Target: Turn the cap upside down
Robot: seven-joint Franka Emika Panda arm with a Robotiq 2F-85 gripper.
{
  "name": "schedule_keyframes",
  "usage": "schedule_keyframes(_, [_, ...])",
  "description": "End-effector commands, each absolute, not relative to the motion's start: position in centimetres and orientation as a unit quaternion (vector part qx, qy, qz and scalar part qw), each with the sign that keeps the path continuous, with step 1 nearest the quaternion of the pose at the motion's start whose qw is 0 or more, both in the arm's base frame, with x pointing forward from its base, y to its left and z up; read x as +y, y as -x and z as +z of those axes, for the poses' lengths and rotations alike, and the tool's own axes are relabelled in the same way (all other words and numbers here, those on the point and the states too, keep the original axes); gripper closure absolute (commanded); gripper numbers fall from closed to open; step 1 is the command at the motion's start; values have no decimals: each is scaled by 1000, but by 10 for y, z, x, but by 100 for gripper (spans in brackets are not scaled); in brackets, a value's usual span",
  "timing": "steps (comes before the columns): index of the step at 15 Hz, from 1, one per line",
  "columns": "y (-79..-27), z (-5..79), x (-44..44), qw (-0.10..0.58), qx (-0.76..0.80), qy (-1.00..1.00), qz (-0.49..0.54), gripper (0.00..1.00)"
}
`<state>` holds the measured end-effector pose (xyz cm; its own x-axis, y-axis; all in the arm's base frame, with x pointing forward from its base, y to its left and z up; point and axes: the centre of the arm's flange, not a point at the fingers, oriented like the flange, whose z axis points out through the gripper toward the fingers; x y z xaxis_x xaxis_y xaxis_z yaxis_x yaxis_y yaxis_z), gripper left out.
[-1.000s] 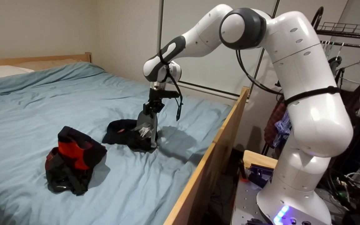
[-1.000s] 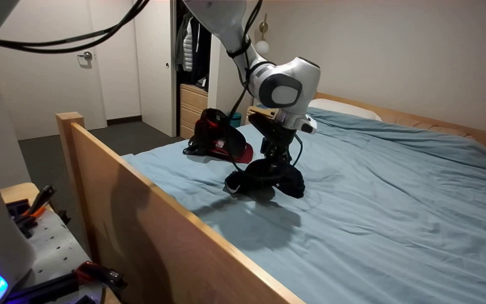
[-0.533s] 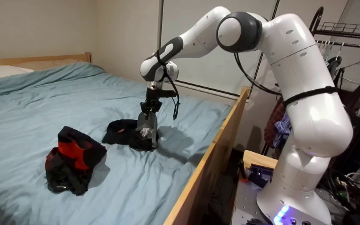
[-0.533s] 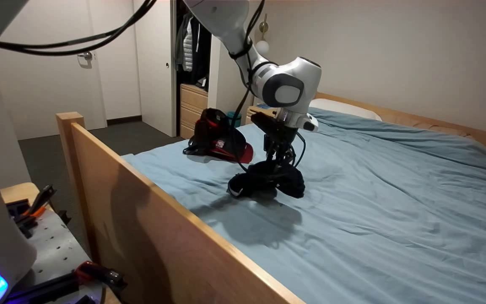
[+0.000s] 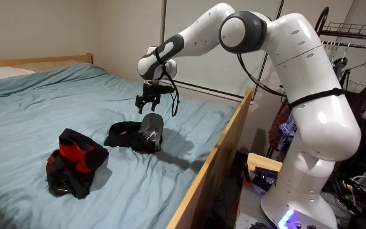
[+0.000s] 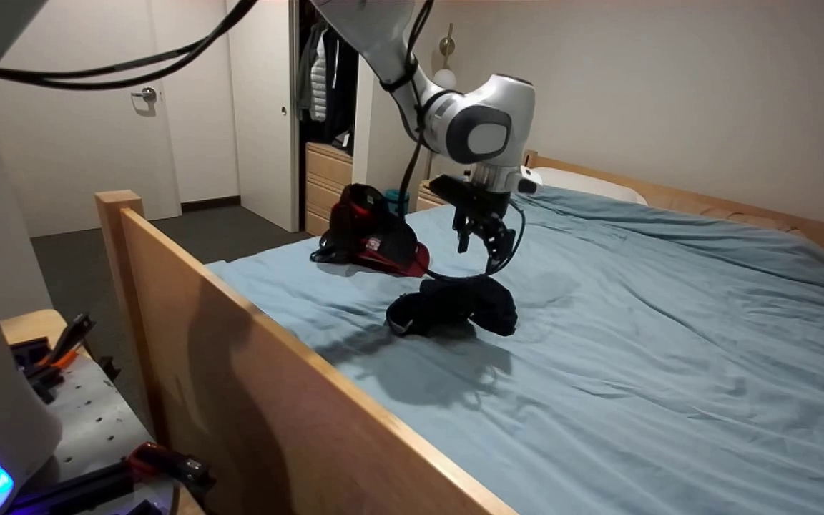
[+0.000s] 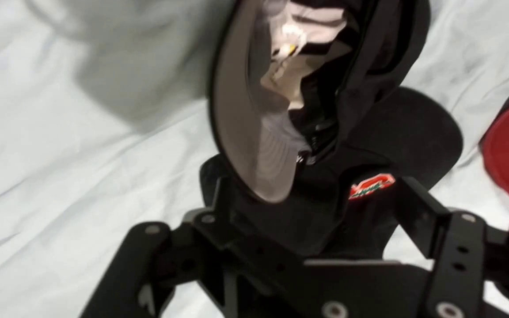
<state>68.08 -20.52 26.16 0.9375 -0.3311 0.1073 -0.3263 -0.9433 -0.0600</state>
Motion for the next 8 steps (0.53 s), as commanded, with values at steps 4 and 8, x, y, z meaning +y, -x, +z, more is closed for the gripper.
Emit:
schedule_keyframes(4, [-692, 329, -205, -74, 222, 966, -111, 0])
schedule_keyframes(8, [-708, 323, -113, -15, 119, 988, -98, 0])
